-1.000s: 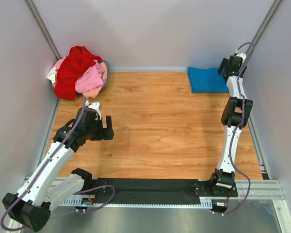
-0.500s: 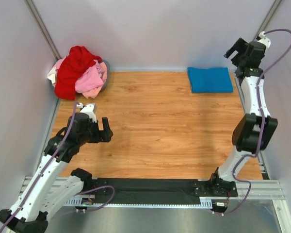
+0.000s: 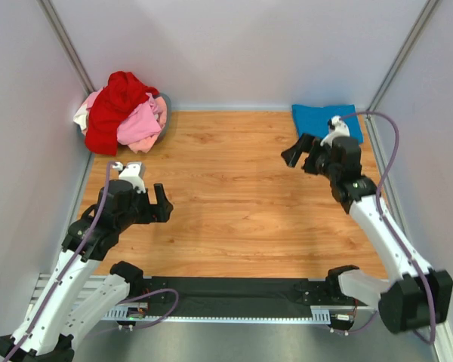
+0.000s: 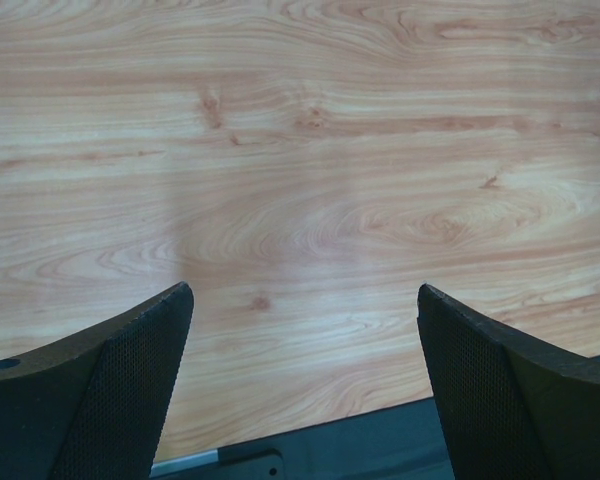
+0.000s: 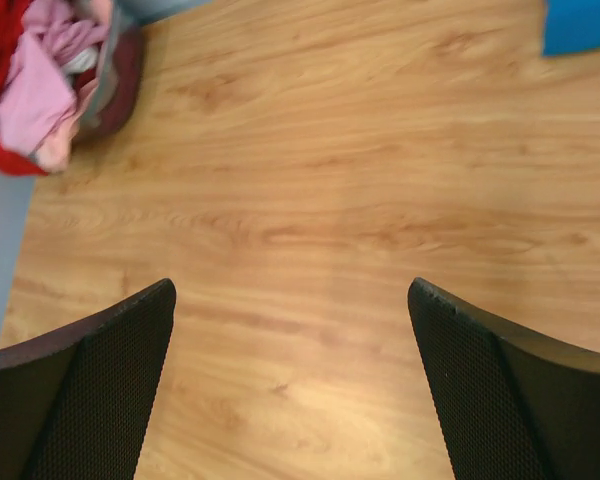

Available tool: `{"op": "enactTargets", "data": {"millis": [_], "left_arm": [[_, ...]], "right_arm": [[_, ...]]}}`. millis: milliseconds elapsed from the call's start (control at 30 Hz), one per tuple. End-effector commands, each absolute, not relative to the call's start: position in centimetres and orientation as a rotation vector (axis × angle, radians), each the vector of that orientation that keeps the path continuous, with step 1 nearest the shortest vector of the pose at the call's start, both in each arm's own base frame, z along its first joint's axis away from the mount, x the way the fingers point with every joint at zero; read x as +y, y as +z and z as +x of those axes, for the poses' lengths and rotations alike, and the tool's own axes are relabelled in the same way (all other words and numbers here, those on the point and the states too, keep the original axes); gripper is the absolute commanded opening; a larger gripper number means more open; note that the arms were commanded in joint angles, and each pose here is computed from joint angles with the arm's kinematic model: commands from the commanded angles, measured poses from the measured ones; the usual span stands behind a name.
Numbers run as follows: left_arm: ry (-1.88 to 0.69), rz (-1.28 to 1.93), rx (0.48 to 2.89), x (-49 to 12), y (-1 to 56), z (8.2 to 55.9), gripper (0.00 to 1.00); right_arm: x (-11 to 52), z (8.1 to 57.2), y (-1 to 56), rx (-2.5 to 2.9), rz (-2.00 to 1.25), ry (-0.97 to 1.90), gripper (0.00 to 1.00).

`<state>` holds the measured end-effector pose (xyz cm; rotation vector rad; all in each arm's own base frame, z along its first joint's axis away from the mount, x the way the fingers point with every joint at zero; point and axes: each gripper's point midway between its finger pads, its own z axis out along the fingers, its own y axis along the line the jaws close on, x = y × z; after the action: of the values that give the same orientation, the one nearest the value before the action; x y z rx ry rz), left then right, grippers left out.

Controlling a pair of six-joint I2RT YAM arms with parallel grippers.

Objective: Fold and stack the t-shirts
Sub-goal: Reset both grippers

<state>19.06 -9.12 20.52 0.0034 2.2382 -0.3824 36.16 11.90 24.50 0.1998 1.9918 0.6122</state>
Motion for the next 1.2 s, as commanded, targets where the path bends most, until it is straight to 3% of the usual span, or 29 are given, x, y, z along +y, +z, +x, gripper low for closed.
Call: {"op": "enactTargets", "data": {"millis": [0,167,400,500,633,767,933,1167], "left_arm": [[-0.356,-0.011,2.172,-8.5,21.5,19.5,1.0],[-0.325,-0.049,2.149,-7.8,21.7,19.6,1.0],[-0.143,-0.178,2.096,-4.8,22.0,20.9,1.0],[-0.12,-0.299,1.988,-3.7,24.3,22.1,1.0],[-0.257,-0.237,1.772,-4.9,29.9,22.7,1.0],[-0.326,-0.092,1.686,-6.0,30.6,21.5,1.0],[-0.242,-0.138,1.732,-4.3,29.5,20.8,0.99],[-0.109,-0.105,1.849,-3.5,28.2,21.6,0.9]], "right_arm": [[14.2,31.1,25.8,1.9,0.121,0.74,1.0],[14.8,25.0,25.1,1.864,0.043,0.818,1.0],[13.6,20.7,24.3,1.841,0.04,0.842,1.0],[13.5,20.4,24.1,1.854,0.057,0.845,1.0],[13.5,21.1,24.6,1.846,0.064,0.839,1.0],[12.9,21.6,25.8,1.759,0.16,0.854,1.0],[12.2,21.2,27.2,1.509,0.266,0.981,1.0],[13.3,22.4,24.8,1.666,0.296,0.98,1.0]]}}
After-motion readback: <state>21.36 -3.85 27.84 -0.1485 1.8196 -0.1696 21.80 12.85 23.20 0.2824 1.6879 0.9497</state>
